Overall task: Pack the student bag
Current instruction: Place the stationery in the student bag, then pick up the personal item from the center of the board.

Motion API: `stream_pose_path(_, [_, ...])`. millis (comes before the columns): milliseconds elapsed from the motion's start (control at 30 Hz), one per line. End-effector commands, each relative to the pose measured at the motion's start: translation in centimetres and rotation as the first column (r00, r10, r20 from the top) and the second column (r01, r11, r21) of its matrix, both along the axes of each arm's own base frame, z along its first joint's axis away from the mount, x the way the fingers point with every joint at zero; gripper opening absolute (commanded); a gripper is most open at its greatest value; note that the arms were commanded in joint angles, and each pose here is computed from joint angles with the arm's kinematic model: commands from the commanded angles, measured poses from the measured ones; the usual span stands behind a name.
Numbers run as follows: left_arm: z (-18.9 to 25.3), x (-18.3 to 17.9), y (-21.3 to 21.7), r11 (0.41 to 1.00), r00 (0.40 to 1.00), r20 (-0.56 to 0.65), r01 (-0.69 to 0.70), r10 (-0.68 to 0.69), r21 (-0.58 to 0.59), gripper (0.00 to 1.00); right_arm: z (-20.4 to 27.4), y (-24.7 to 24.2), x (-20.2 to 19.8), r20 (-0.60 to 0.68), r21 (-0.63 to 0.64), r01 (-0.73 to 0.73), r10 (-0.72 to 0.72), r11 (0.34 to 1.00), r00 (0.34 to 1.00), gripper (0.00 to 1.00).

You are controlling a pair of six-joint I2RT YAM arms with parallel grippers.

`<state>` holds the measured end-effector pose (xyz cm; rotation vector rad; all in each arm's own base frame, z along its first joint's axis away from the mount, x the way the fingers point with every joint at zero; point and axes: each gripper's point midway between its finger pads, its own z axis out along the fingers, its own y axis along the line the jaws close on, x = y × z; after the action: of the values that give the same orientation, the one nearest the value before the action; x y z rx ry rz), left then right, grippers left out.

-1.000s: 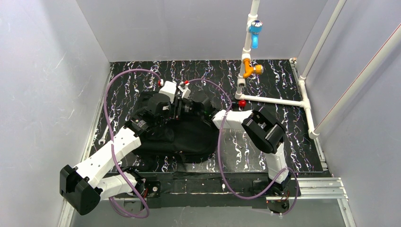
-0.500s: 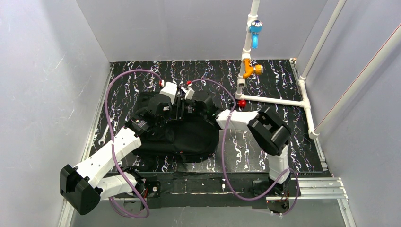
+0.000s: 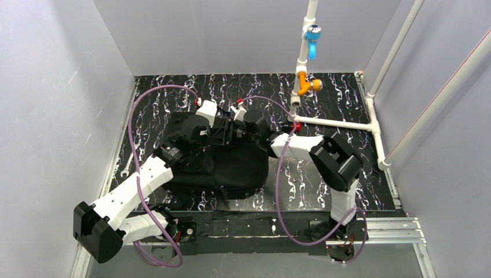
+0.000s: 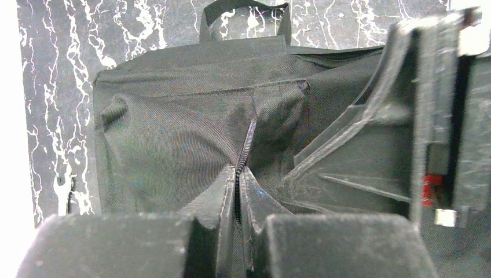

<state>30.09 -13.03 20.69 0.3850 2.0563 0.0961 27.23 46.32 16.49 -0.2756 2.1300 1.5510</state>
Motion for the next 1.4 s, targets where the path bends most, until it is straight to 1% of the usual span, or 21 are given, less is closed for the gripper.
stream_pose_path(0, [3.9, 0.7, -1.7, 0.994, 0.994, 0.109, 0.032, -0.020, -0.109, 0.00, 0.3, 2.4, 0.4, -0.023, 0.064, -0.009, 0.011, 0.998, 1.000, 0.48])
stream_pose_path(133, [4.0, 0.7, -1.8, 0.993, 0.994, 0.110, 0.038, -0.026, -0.111, 0.00, -0.2, 4.6, -0.1, -0.029, 0.062, -0.052, 0.053, 0.997, 0.998, 0.45])
stream_pose_path(300, [4.0, 0.8, -1.6, 0.994, 0.994, 0.111, 0.028, -0.016, -0.105, 0.00, 1.7, 7.2, -0.5, -0.002, 0.096, -0.103, 0.103, 0.990, 0.995, 0.38])
stream_pose_path(467, [4.2, 0.8, -1.3, 0.995, 0.993, 0.122, 0.019, -0.007, -0.102, 0.00, 3.8, 7.4, -0.2, 0.053, 0.125, -0.105, 0.099, 0.987, 0.994, 0.34])
stream_pose_path(567, [4.3, 0.8, -1.3, 0.995, 0.992, 0.124, 0.020, -0.007, -0.102, 0.00, 3.8, 7.2, 0.1, 0.054, 0.130, -0.110, 0.104, 0.985, 0.993, 0.32])
stream_pose_path(667, [4.2, 0.8, -1.3, 0.995, 0.993, 0.120, 0.022, -0.010, -0.101, 0.00, 3.0, 5.9, 0.7, 0.025, 0.113, -0.074, 0.072, 0.991, 0.997, 0.31])
stream_pose_path(833, [4.2, 0.8, -1.2, 0.995, 0.992, 0.124, 0.017, -0.005, -0.095, 0.00, 1.1, 1.2, 1.2, -0.015, 0.031, -0.014, 0.015, 0.999, 1.000, 0.36])
stream_pose_path(867, [4.2, 0.8, -1.2, 0.995, 0.992, 0.123, 0.018, -0.006, -0.095, 0.00, 0.7, -0.3, 0.9, -0.015, -0.017, -0.003, 0.003, 1.000, 1.000, 0.37])
stream_pose_path(933, [4.1, 0.8, -1.2, 0.995, 0.993, 0.122, 0.019, -0.007, -0.095, 0.00, -1.3, -3.4, 0.5, 0.000, -0.158, 0.022, -0.023, 0.987, 1.000, 0.37])
stream_pose_path(1033, [4.2, 0.8, -1.2, 0.995, 0.992, 0.123, 0.020, -0.008, -0.096, 0.00, -3.4, -8.6, -0.3, 0.081, -0.382, 0.087, -0.060, 0.920, 0.995, 0.40])
stream_pose_path(1100, [4.1, 0.8, -1.3, 0.995, 0.993, 0.121, 0.021, -0.009, -0.096, 0.00, -4.2, -11.8, -1.5, 0.113, -0.472, 0.122, -0.077, 0.873, 0.991, 0.42])
stream_pose_path(1133, [4.1, 0.8, -1.3, 0.995, 0.993, 0.119, 0.022, -0.010, -0.097, 0.00, -4.4, -13.4, -1.7, 0.138, -0.504, 0.159, -0.102, 0.849, 0.985, 0.44])
stream_pose_path(1167, [4.0, 0.8, -1.4, 0.995, 0.993, 0.116, 0.024, -0.013, -0.097, 0.00, -4.7, -15.5, -1.6, 0.179, -0.537, 0.226, -0.152, 0.812, 0.972, 0.45])
stream_pose_path(1233, [3.9, 0.8, -1.6, 0.994, 0.994, 0.110, 0.030, -0.019, -0.103, 0.00, -5.1, -19.4, -1.3, 0.249, -0.566, 0.362, -0.265, 0.741, 0.932, 0.51])
stream_pose_path(1300, [3.7, 0.8, -1.8, 0.994, 0.994, 0.103, 0.033, -0.022, -0.107, 0.00, -5.3, -23.5, -0.7, 0.282, -0.556, 0.492, -0.405, 0.670, 0.870, 0.61])
stream_pose_path(1367, [3.5, 0.9, -1.9, 0.994, 0.995, 0.097, 0.035, -0.024, -0.108, 0.00, -5.4, -27.9, 0.3, 0.341, -0.540, 0.629, -0.538, 0.560, 0.771, 0.76])
